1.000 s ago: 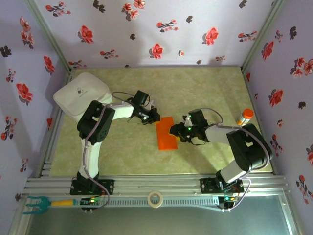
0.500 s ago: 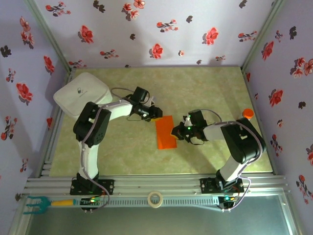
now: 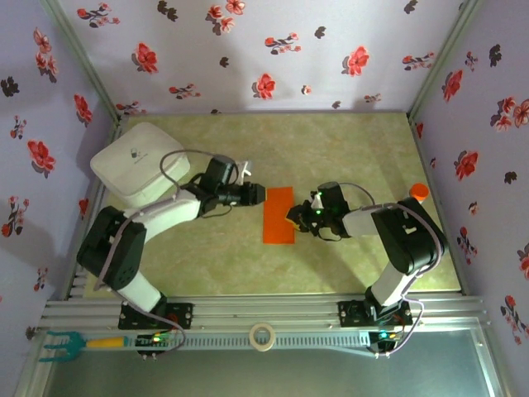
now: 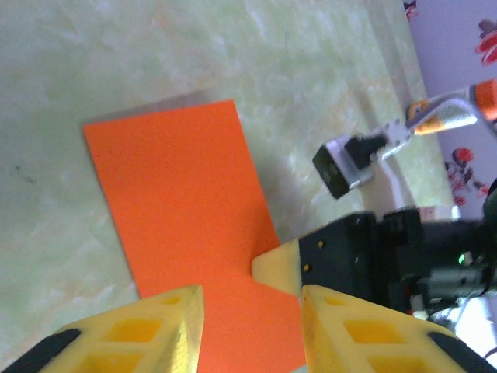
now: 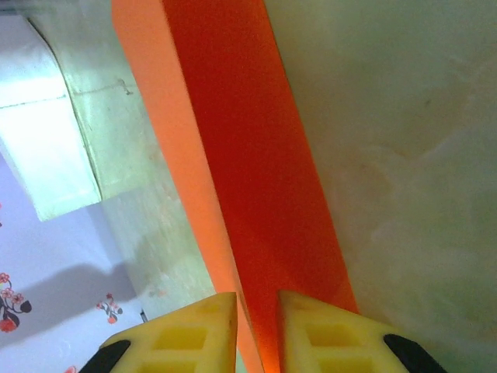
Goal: Fold a paper plane with a square sheet of paper (pick it up from the middle)
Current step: Fold the triangle a second time at the center of the table.
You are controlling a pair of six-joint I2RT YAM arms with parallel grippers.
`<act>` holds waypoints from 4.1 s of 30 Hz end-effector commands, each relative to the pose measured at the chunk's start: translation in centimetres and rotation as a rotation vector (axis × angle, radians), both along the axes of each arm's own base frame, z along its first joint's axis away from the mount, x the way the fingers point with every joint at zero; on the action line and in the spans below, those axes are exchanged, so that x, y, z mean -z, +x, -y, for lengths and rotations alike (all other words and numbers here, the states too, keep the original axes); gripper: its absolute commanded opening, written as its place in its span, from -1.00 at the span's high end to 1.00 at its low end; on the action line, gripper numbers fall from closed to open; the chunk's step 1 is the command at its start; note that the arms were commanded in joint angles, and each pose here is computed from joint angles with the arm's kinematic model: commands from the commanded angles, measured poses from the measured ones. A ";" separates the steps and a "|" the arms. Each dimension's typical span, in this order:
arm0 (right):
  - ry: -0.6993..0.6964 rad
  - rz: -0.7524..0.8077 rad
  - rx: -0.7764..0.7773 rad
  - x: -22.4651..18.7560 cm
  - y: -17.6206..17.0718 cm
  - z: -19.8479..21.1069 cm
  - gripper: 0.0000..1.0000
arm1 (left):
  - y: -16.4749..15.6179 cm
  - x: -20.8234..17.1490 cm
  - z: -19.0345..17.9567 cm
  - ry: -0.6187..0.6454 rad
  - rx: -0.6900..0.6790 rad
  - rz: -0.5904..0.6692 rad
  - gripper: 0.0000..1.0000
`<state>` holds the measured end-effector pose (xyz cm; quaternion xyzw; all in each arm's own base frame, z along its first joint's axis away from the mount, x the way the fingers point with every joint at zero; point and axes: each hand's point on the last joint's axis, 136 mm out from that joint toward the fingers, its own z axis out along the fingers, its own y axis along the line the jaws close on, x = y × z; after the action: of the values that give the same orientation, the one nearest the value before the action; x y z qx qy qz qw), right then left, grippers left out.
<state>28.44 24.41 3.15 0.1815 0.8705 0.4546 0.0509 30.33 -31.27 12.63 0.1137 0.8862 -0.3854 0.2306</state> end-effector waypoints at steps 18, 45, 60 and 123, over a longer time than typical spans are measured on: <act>0.015 0.026 -0.067 -1.0 0.9 -0.2 0.66 | -9.5 2.6 6.2 0.372 0.390 0.692 0.05; 0.016 0.029 -0.057 -1.5 1.1 -0.2 0.65 | -9.2 6.9 7.5 0.758 0.465 0.785 -0.06; 0.006 0.031 -0.052 -1.4 1.0 0.1 0.62 | -9.2 5.8 7.1 0.711 0.414 0.765 0.91; 0.006 0.064 -0.039 -2.4 -2.2 0.0 0.97 | -5.8 6.6 5.6 0.247 0.292 0.220 0.85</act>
<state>25.92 24.01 5.16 0.1555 0.8713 0.4605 0.0678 23.90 -36.70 5.86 0.3052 0.8741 -0.2871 0.2458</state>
